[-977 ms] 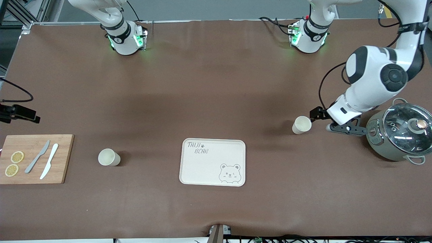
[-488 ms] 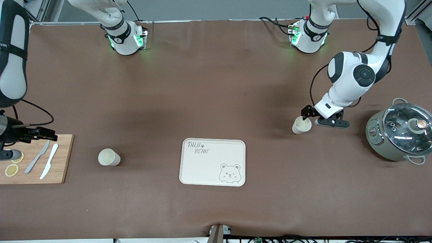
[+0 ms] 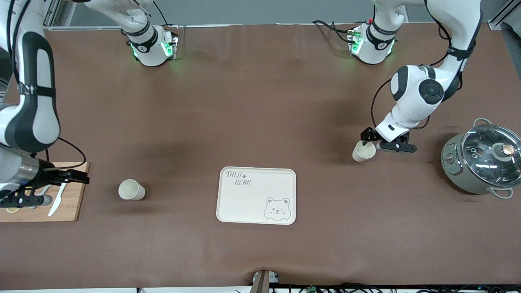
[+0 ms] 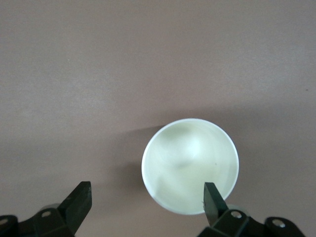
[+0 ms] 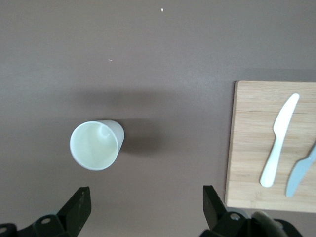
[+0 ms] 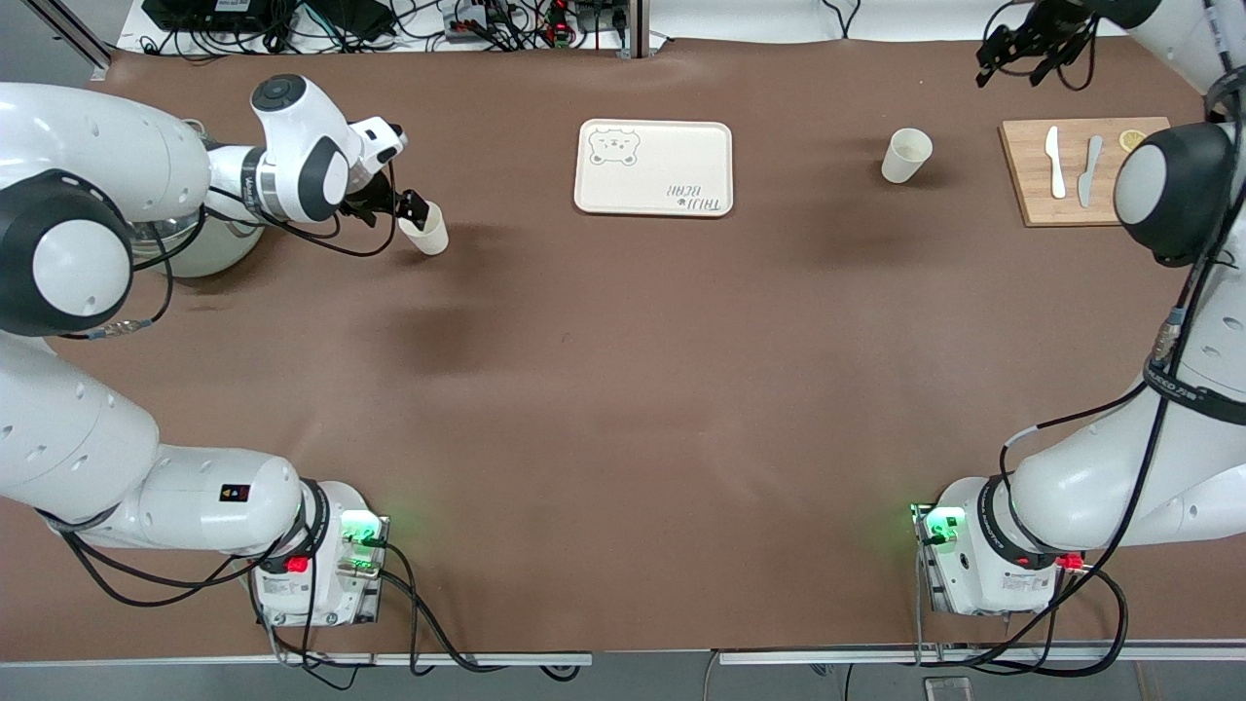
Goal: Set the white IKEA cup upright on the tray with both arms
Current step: 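Lower the left gripper to the cup while the right gripper reaches its cup, then close the left gripper and the right gripper on the white cups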
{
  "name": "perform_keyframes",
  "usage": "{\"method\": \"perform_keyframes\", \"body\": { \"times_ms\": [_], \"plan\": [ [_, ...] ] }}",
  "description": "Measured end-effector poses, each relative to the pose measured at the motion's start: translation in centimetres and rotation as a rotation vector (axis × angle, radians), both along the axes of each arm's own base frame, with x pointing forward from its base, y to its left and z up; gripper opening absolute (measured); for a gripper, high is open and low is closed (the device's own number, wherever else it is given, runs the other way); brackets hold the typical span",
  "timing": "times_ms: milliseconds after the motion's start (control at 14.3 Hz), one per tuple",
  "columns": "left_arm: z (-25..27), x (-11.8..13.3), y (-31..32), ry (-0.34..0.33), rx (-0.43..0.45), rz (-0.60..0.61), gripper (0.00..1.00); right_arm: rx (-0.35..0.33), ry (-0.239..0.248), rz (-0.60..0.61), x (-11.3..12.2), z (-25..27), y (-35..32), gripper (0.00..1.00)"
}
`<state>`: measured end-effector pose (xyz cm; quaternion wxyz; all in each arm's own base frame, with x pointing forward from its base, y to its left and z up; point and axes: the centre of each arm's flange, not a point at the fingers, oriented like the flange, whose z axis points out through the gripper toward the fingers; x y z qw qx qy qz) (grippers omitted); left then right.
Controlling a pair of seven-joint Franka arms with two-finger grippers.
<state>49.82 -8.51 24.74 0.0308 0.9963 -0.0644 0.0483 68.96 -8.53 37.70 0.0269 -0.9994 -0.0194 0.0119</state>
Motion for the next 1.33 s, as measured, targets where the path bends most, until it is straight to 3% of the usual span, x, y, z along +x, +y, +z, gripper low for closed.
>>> {"method": "perform_keyframes", "body": {
  "times_ms": [349, 1047, 1116, 1326],
  "plan": [
    [-0.9, 0.1, 0.2, -0.006, -0.002, 0.006, 1.0, -0.016, 0.039, -0.043, 0.8, -6.4, -0.2, 1.0],
    [-2.1, 0.8, 0.2, -0.008, -0.007, 0.012, 1.0, 0.026, 0.039, -0.054, 1.3, -9.7, 1.7, 1.0],
    [-2.2, 1.0, 0.3, -0.006, -0.008, 0.024, 0.93, 0.026, 0.041, -0.054, 1.4, -10.0, 1.9, 1.0],
    [-2.7, 1.1, 0.5, 0.002, -0.009, 0.043, 0.62, 0.029, 0.046, -0.058, 1.3, -11.3, 2.1, 1.0]
  ]
}}
